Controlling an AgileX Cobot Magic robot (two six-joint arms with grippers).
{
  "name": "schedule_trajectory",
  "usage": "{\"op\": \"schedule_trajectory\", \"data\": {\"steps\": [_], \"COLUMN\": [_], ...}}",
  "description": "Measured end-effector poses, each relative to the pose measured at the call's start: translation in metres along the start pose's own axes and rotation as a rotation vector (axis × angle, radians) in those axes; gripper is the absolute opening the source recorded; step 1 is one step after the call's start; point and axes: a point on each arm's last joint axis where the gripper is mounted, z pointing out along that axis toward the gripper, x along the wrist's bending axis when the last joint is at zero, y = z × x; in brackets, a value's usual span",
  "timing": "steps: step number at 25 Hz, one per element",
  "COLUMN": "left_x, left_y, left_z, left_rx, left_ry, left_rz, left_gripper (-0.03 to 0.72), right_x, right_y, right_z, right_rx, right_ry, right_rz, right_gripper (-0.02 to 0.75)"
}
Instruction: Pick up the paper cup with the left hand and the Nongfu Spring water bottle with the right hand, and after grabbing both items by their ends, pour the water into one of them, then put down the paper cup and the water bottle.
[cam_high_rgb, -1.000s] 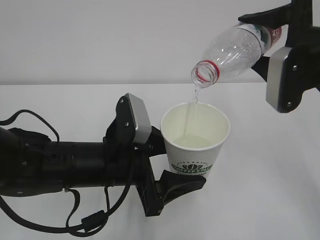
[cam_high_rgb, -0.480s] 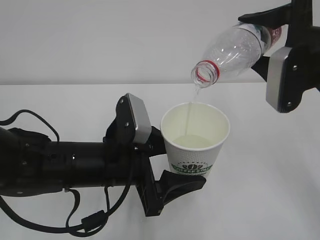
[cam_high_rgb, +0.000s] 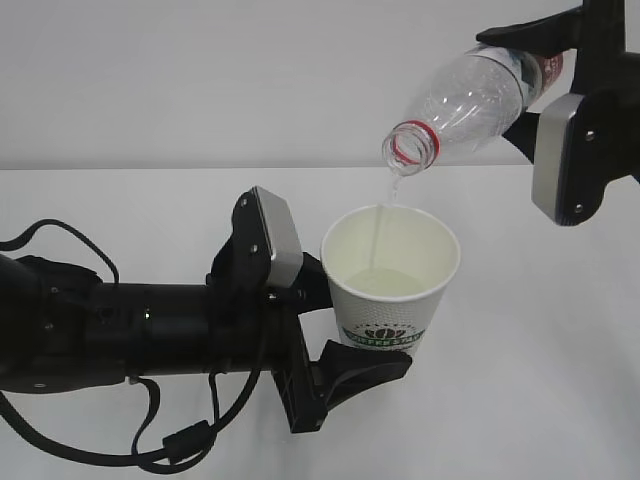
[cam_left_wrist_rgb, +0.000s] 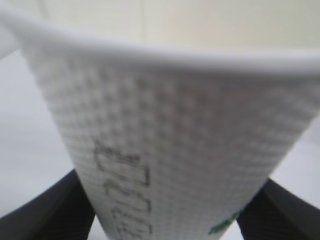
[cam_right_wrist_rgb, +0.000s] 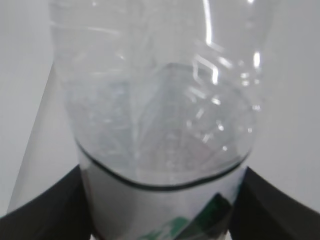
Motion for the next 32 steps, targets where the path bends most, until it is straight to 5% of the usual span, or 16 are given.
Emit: {"op": "schedule_trajectory", "data": {"steps": [32], "left_x": [0.0001], "left_y": [-0.0001], "left_z": [0.0000], "left_rx": [0.002], "left_ry": [0.001], "left_rz": [0.000], "left_gripper": [0.589], "right_x": [0.0000], "right_y": [0.0000], "right_z": [0.0000], "right_rx": [0.000], "right_ry": [0.000], "right_rz": [-0.016], "right_gripper": [0.529]}}
